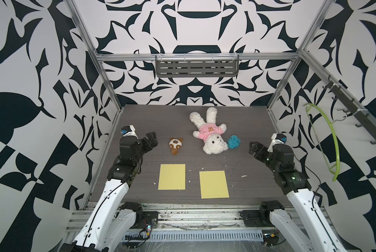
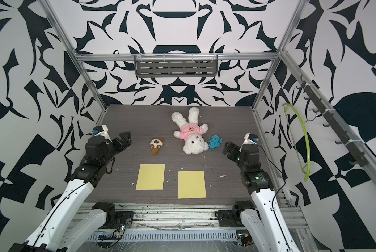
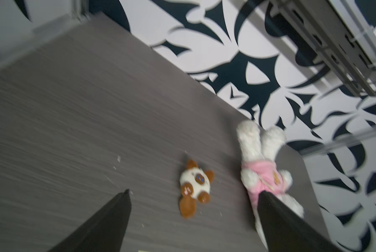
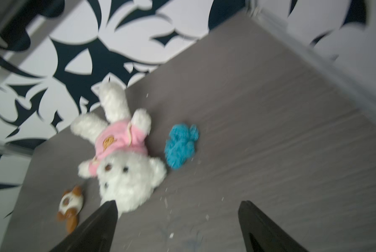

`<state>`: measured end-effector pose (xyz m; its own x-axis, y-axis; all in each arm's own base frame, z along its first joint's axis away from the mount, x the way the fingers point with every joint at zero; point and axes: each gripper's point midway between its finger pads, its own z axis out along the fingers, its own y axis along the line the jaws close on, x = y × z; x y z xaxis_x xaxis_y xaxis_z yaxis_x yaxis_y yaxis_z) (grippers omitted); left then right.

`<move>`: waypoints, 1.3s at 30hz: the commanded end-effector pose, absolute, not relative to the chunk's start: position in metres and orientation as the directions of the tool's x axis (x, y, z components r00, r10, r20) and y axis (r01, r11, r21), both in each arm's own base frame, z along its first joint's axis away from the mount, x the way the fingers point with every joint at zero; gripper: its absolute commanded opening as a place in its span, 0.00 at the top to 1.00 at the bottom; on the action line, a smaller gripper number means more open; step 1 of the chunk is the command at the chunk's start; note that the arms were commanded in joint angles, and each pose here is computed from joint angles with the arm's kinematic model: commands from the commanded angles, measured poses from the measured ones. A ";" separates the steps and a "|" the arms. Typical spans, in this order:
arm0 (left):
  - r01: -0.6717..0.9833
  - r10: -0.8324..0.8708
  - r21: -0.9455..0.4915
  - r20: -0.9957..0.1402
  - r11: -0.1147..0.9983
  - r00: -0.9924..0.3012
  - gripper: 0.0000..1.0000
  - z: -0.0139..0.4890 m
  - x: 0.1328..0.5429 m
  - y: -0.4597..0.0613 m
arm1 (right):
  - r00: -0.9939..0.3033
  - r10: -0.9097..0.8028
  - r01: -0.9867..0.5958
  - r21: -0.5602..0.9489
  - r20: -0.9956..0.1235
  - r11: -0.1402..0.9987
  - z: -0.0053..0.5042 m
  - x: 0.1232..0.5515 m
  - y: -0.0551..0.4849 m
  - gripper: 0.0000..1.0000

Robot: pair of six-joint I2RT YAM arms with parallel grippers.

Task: Fold the square paper diagonally
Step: Adjust the paper at the center of the board.

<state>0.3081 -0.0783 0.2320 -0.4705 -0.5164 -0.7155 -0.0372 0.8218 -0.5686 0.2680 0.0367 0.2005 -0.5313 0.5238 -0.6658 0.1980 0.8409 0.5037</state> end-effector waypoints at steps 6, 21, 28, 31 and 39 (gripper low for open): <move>0.241 -0.185 -0.640 -0.524 0.730 -0.831 0.22 0.180 0.226 -0.241 | -0.812 0.383 0.090 0.555 -0.439 0.827 0.170 0.190 0.139 0.40; 0.256 0.062 -0.652 -0.305 0.713 -0.950 0.58 0.086 0.182 -0.348 | -0.915 0.293 0.135 0.477 -0.275 0.868 0.060 0.146 0.198 0.79; 0.256 0.106 -0.643 -0.263 0.722 -0.959 0.74 0.065 0.184 -0.367 | -0.936 0.253 0.152 0.370 -0.242 0.917 0.045 0.135 0.183 0.89; 0.248 0.117 -0.627 -0.244 0.739 -0.963 0.82 0.053 0.186 -0.371 | -0.941 0.248 0.158 0.350 -0.231 0.923 0.038 0.132 0.180 0.90; 0.241 0.126 -0.576 -0.232 0.781 -0.964 0.87 0.032 0.185 -0.370 | -0.948 0.204 0.143 0.247 -0.244 0.958 0.028 0.131 0.166 0.90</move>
<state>0.1853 -0.3690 0.0396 -0.9655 0.1132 -0.2343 0.2351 0.7658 -0.5986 0.1268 0.1723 0.0243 -0.9509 0.2279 -0.2096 0.1602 0.9414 0.2968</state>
